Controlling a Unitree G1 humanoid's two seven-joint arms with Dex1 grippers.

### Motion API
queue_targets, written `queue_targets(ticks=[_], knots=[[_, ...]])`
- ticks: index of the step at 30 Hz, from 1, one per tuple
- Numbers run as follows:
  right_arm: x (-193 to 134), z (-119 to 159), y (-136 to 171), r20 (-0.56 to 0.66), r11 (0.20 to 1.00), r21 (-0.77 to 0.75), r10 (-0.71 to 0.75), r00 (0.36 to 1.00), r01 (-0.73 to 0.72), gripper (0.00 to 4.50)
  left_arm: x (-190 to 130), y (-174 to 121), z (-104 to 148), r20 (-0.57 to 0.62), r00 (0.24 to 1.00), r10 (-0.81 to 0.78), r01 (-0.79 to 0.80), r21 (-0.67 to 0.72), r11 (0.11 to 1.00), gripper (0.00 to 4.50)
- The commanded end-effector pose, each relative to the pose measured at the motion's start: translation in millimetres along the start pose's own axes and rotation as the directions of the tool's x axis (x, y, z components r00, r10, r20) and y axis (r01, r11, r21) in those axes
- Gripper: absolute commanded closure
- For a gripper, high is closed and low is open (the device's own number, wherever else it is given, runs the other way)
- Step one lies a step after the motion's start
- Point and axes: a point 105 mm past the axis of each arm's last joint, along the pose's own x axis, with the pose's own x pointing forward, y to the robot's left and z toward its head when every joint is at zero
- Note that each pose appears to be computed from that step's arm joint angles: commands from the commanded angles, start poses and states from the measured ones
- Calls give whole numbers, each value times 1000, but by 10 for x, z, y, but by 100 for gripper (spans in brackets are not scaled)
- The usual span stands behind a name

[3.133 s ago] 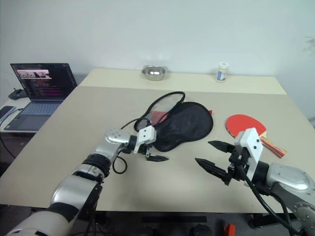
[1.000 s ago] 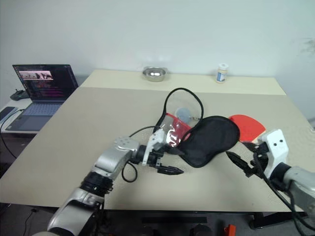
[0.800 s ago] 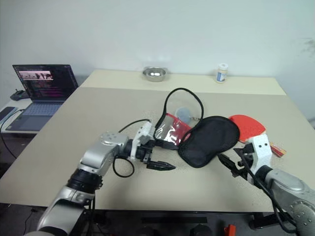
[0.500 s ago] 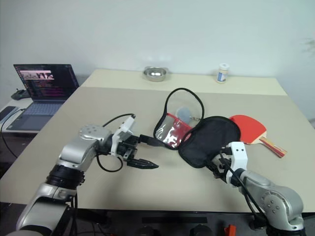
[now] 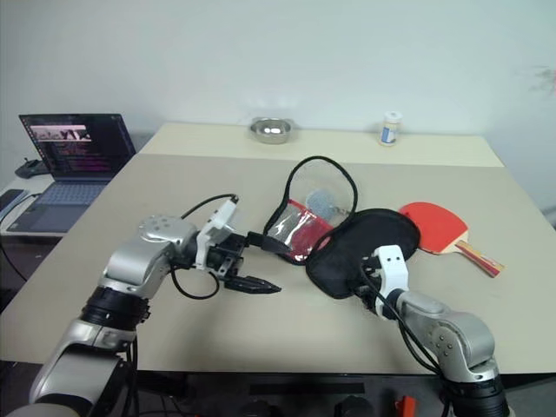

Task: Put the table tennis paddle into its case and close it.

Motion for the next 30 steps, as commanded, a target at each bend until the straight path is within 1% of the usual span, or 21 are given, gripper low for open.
queue_targets(ticks=[1,2,5,9,11,21,30], knots=[[-222,120,-92,13,998,-53,23,1000,-22,411,26,-44,102,14,1000,-26,25,61,998,0],[-263,123,-122,2,998,-65,24,1000,-24,445,30,-45,100,14,1000,-27,26,61,998,0],[-373,130,-221,-35,994,-105,24,999,-27,448,46,-51,97,15,999,-30,29,62,998,0],[-562,237,-547,-94,980,-198,-29,995,10,448,84,-67,89,17,999,-36,35,64,997,0],[-599,288,-639,-115,975,-224,-34,993,7,448,91,-69,89,18,999,-35,33,66,997,0],[-533,489,-847,-164,939,-344,-31,986,-28,448,129,-85,50,16,1000,-24,23,67,997,0],[-525,577,-979,-176,925,-380,-52,983,-19,448,138,-97,24,14,1000,-17,16,64,998,0]])
